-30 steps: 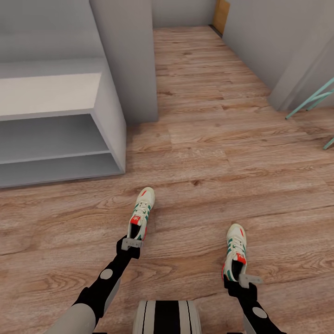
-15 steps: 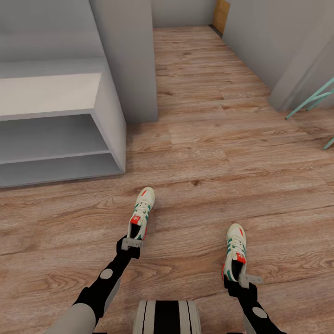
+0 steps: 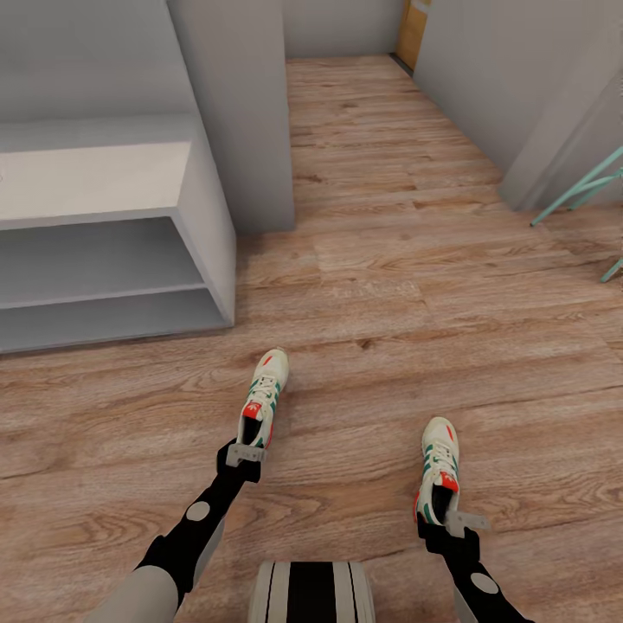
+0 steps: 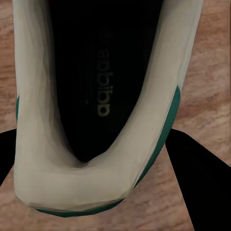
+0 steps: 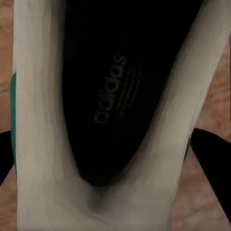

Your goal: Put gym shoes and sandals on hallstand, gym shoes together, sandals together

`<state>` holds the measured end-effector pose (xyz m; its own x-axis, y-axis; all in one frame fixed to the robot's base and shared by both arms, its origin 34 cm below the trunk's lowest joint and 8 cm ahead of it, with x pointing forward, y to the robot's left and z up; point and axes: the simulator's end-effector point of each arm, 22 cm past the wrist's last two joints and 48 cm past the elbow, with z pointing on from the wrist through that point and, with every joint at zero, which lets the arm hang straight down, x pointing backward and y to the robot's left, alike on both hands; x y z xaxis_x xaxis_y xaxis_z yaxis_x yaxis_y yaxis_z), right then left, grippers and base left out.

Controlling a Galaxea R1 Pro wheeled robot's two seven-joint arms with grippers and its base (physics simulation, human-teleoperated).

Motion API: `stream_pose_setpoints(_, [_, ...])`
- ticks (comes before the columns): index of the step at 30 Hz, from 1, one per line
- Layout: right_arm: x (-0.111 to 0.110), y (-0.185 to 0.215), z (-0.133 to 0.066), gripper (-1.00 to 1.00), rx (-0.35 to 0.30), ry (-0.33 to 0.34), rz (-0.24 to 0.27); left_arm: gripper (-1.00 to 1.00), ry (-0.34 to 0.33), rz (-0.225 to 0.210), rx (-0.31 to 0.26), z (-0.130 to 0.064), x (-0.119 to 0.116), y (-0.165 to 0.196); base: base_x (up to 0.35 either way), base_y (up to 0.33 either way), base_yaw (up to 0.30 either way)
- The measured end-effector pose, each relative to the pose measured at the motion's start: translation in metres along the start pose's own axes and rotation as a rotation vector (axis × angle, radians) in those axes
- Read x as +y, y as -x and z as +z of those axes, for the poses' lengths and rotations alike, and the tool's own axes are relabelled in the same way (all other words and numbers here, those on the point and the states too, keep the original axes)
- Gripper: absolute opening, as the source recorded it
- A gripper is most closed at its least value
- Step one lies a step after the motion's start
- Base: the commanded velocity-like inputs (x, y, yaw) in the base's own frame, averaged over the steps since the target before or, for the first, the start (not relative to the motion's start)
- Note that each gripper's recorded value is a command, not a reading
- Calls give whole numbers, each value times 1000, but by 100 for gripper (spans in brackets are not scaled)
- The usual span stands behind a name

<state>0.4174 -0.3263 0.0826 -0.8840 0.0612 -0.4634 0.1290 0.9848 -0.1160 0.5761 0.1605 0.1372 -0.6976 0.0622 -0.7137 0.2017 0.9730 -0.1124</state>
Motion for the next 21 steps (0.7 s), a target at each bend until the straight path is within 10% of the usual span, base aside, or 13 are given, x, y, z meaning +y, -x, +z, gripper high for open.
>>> stream_pose_setpoints(21, [-1,53,-13,-100,-116,6,7,-100,63,23,-25,-34,33,10,0,0,0])
